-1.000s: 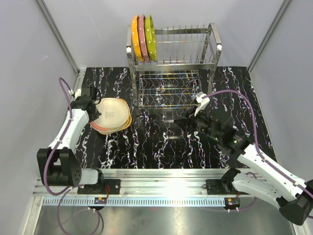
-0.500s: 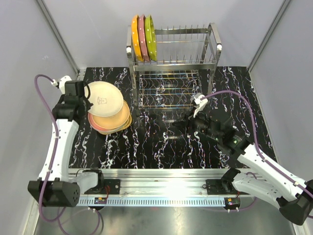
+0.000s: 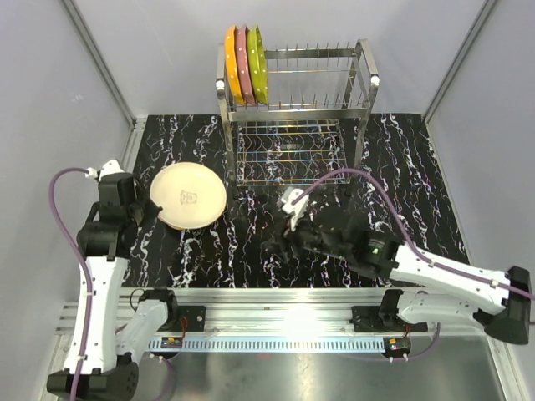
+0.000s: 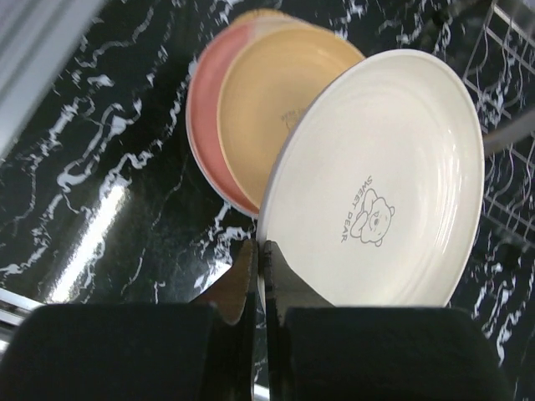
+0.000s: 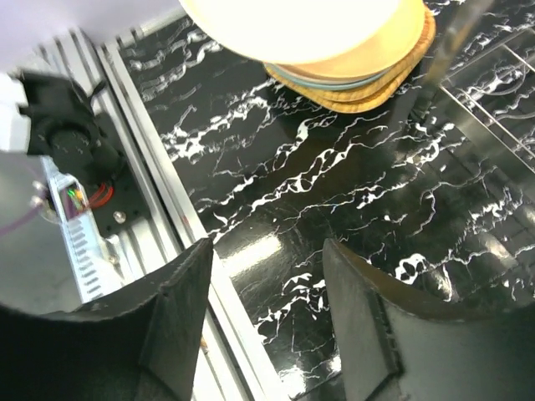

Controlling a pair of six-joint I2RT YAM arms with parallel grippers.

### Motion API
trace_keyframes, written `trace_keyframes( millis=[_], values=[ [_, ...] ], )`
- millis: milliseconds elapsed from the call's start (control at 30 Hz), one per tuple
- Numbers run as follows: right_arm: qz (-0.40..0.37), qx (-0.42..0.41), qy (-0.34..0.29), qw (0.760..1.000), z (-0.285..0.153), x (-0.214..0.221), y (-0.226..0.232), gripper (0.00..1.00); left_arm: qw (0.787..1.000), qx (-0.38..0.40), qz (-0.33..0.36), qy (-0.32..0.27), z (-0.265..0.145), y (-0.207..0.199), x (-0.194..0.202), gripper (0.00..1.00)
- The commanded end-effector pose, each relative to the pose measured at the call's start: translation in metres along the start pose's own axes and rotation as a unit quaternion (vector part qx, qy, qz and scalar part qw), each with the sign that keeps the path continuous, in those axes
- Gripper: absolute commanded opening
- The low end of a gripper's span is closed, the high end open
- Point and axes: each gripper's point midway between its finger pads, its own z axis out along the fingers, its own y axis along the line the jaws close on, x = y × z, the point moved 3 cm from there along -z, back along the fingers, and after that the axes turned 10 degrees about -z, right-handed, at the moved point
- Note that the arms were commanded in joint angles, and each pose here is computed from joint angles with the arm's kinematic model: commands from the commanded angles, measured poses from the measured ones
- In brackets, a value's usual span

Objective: Load the plates into the dish rack
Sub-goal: Pass the plate from the left arm to the right

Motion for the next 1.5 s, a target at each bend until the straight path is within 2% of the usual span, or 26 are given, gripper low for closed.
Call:
trace_keyframes(
  millis=[0,33,167,233,400,533,633,700,867,967,1100,1200,1233,1300,1467],
  values=[
    [-0.065,0.026,-0.011,0.998,0.012,-0.016,0.015,0.64,0.996,0.058,-0.005,0.061,-0.005,-0.006,0.03,0.0],
    [-0.086,0.038,-0.007,0.996,0.02,-0.012,0.016,0.66,0.994,0.075,-0.005,0.082,-0.006,-0.009,0.038,0.0],
    [-0.161,0.029,-0.011,0.986,0.035,-0.014,0.042,0.85,0.988,0.092,0.001,0.124,-0.012,-0.004,0.059,0.0],
    [-0.194,0.03,-0.011,0.98,0.043,-0.012,0.056,1.0,0.987,0.09,0.01,0.135,-0.016,0.001,0.065,0.0],
    [-0.286,0.033,0.01,0.958,0.069,0.004,0.079,1.0,0.983,0.093,0.022,0.155,-0.026,0.006,0.073,0.0],
    [-0.33,0.05,0.016,0.942,0.087,0.008,0.088,1.0,0.978,0.113,0.025,0.175,-0.031,0.001,0.078,0.0],
    [-0.37,0.085,0.008,0.925,0.1,0.01,0.089,1.0,0.973,0.122,0.03,0.194,-0.035,-0.003,0.08,0.0],
    [-0.411,0.105,0.022,0.906,0.111,0.017,0.086,1.0,0.972,0.127,0.031,0.193,-0.037,-0.005,0.078,0.0],
    [-0.442,0.117,0.039,0.889,0.136,0.031,0.088,1.0,0.969,0.141,0.038,0.202,-0.04,-0.01,0.076,0.0],
    [-0.45,0.142,0.054,0.88,0.148,0.039,0.084,0.95,0.964,0.155,0.035,0.212,-0.041,-0.015,0.079,0.0],
    [-0.44,0.149,0.052,0.884,0.149,0.039,0.082,0.77,0.964,0.15,0.035,0.217,-0.038,-0.013,0.081,0.0],
    [-0.439,0.159,0.05,0.883,0.146,0.034,0.079,0.68,0.963,0.15,0.04,0.218,-0.037,-0.012,0.083,0.0],
    [-0.438,0.163,0.047,0.883,0.145,0.031,0.078,0.55,0.963,0.15,0.04,0.222,-0.036,-0.012,0.084,0.0],
    [-0.442,0.177,0.045,0.878,0.143,0.027,0.075,0.42,0.96,0.153,0.042,0.228,-0.035,-0.013,0.087,0.0],
    [-0.443,0.181,0.041,0.877,0.143,0.025,0.074,0.28,0.956,0.158,0.044,0.242,-0.032,-0.014,0.092,0.0]
  ],
)
